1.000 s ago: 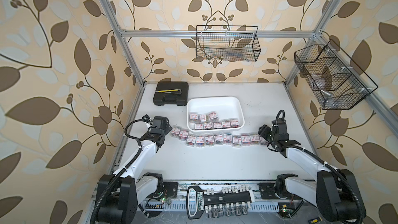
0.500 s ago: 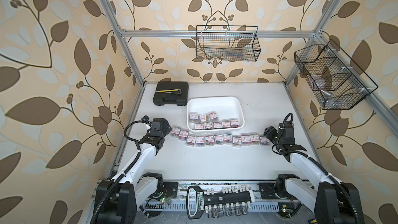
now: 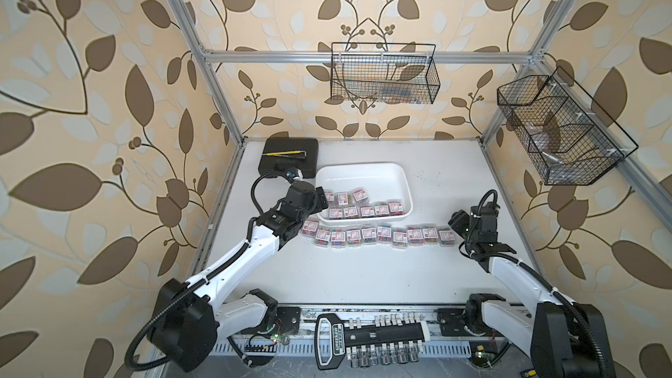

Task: Take the paper clips out of the storage box
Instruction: Place the boxed paper clips at the center of the board, then pick up the boxed paper clips from the storage box.

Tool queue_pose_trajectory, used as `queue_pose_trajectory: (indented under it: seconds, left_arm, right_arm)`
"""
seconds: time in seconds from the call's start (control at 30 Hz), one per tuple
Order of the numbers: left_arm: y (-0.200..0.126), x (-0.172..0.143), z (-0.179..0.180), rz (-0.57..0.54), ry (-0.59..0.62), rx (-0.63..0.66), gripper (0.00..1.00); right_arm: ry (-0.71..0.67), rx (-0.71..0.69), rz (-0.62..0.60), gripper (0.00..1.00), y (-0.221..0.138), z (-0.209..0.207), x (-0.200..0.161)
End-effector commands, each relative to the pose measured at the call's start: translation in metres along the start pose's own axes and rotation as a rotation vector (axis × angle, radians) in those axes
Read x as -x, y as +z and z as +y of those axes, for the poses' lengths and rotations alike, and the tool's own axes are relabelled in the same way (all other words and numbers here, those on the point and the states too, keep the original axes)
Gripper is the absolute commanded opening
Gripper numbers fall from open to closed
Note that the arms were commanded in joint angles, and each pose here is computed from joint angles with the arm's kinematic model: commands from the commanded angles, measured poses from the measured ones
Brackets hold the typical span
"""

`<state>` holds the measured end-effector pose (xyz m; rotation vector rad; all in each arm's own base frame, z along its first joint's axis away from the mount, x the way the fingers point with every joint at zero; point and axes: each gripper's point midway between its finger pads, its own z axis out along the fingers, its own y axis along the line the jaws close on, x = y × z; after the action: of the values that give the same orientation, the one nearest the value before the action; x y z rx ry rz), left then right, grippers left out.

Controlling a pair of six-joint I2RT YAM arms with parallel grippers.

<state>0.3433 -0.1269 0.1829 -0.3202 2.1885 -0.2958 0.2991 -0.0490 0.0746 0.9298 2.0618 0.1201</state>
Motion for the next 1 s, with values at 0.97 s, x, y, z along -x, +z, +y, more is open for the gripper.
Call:
queue_pose_trajectory:
  seconds: [0.97]
  left_arm:
    - [0.148, -0.091, -0.099, 0.322, 0.079, 0.210, 0.75]
  right_arm:
    - [-0.054, -0.001, -0.065, 0.69, 0.001, 0.019, 0.013]
